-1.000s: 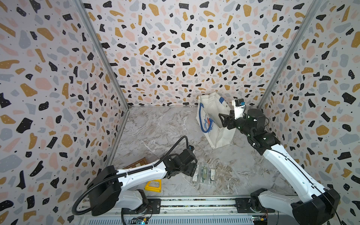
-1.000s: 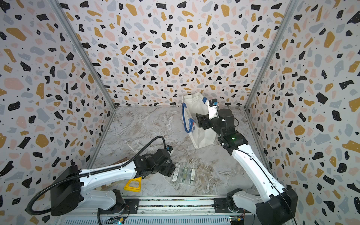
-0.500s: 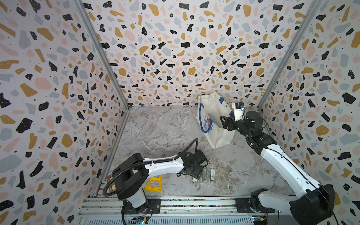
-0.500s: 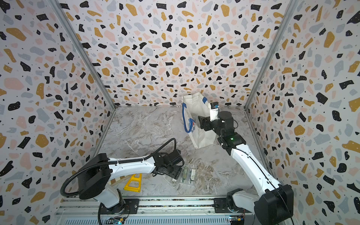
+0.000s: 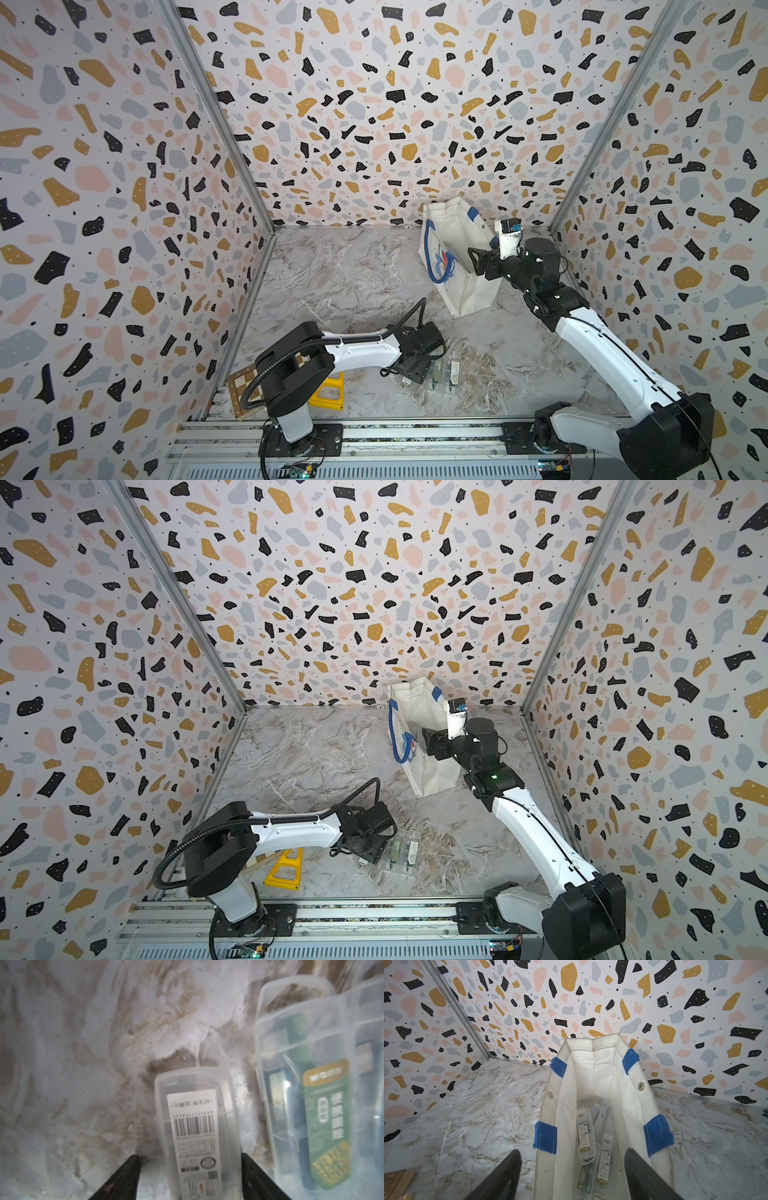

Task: Put the compass set into the canvas bag
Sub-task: Pick up the compass set at the center of the board, then place the compass set in the canvas bag.

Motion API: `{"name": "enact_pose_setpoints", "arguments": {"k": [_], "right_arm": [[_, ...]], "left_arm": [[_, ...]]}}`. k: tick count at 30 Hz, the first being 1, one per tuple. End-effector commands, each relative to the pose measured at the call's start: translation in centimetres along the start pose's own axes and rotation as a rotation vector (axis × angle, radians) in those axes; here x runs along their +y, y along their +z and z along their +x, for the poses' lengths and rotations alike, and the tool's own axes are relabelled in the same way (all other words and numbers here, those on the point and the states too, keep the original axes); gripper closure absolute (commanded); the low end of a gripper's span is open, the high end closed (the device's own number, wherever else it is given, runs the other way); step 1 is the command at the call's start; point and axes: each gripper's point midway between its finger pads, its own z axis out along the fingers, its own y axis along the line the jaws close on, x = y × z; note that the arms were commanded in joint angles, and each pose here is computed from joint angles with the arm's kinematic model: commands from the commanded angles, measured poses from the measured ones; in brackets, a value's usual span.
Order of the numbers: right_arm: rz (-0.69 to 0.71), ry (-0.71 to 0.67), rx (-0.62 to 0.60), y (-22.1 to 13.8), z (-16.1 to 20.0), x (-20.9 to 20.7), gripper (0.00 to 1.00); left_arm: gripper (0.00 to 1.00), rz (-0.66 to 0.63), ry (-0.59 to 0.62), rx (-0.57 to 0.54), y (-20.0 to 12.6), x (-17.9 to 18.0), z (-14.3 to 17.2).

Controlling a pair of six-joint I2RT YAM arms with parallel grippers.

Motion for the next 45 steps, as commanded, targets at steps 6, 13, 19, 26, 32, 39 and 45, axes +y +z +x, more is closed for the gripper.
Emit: {"name": "enact_pose_setpoints", "arguments": {"k": [6, 13, 19, 26, 32, 39, 45], "right_arm": [[-0.038, 0.009, -0.008, 0.4, -0.3, 0.7, 0.20], [-0.139, 0.080, 0.040, 1.3, -0.2, 2.7, 0.20], [-0.245, 0.085, 0.121, 1.5, 0.6, 8.1, 0.20], [-0.436, 0.114, 0.306, 2.4, 5.0, 14.4, 0.20], [-0.582, 0.119, 0.472, 3.0, 9.5, 18.7, 0.20], [-0.773, 0.147, 0.548, 3.2, 11.4, 23.1, 0.21], [-0.812, 0.188, 0.603, 4.0, 13.1, 24.0, 0.35]], "left_arm": [[0.65, -0.042, -0.016, -0.019, 0.3, 1.6, 1.3], [0.73, -0.032, 0.033, -0.251, -3.1, 2.7, -1.1], [0.72, -0.051, 0.034, -0.521, -8.1, 5.0, -4.8], [0.73, 0.012, -0.021, -0.759, -12.6, 7.7, -8.0], [0.73, 0.028, -0.039, -0.817, -13.1, 8.8, -8.1], [0.73, 0.063, -0.013, -0.825, -13.2, 8.4, -7.9], [0.73, 0.072, -0.009, -0.844, -13.7, 8.3, -7.8]]}}
